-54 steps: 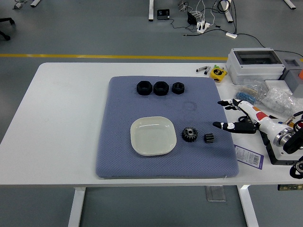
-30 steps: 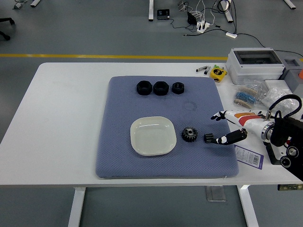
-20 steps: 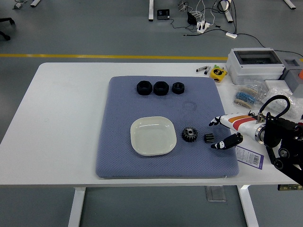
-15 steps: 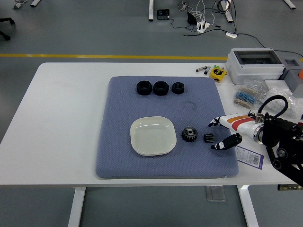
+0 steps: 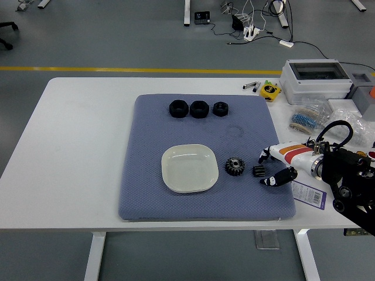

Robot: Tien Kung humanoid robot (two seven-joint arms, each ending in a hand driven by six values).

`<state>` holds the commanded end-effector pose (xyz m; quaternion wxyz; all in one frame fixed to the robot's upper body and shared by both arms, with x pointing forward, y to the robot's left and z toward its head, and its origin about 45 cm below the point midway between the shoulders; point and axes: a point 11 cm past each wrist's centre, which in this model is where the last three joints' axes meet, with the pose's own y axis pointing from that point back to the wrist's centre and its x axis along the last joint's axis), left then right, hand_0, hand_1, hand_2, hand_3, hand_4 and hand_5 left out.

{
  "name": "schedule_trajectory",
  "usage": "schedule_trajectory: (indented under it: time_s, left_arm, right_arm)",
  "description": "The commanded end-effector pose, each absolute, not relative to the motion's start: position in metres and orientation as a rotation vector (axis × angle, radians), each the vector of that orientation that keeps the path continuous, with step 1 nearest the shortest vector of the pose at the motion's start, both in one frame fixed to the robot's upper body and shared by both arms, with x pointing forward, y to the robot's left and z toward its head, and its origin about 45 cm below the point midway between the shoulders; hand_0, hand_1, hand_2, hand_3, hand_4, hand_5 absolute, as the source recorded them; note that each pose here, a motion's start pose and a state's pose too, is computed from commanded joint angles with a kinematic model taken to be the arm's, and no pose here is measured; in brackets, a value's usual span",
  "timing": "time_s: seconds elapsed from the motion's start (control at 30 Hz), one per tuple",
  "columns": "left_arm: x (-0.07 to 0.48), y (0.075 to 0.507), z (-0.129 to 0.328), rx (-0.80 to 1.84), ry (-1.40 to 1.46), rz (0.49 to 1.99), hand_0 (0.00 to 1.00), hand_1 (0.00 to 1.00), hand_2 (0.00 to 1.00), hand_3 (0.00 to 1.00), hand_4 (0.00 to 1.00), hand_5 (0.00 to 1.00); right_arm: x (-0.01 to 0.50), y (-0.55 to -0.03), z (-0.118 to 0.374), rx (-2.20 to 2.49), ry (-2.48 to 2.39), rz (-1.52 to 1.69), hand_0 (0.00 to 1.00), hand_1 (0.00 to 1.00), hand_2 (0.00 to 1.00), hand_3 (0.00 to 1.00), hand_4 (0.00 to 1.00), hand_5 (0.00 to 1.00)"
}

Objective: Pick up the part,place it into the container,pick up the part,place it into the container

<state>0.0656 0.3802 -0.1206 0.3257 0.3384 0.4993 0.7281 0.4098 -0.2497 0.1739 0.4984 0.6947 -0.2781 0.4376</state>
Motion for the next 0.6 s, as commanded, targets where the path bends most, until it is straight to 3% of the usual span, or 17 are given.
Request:
schedule_trajectory:
  time_s: [0.07, 0.6]
  left_arm:
    - [0.0657, 0.3802, -0.1206, 0.890, 1.307, 1.907, 0.766, 0.702, 0.742, 0.671, 0.770, 0.878]
    - [0.0658, 0.3800, -0.1206, 0.895, 1.305, 1.904, 0.764, 0.700, 0.741, 0.666, 0.759, 0.868]
  right_arm:
    - [0.4096, -0.2502, 0.1726, 1.678, -0.677, 1.061, 0.751, 0.663, 0.687, 0.611, 0.786, 0.497]
    - [0.4070, -0.2433, 0.1676, 1.681, -0.711, 1.088, 0.710, 0.634, 0.645, 0.584, 0.787, 0.496]
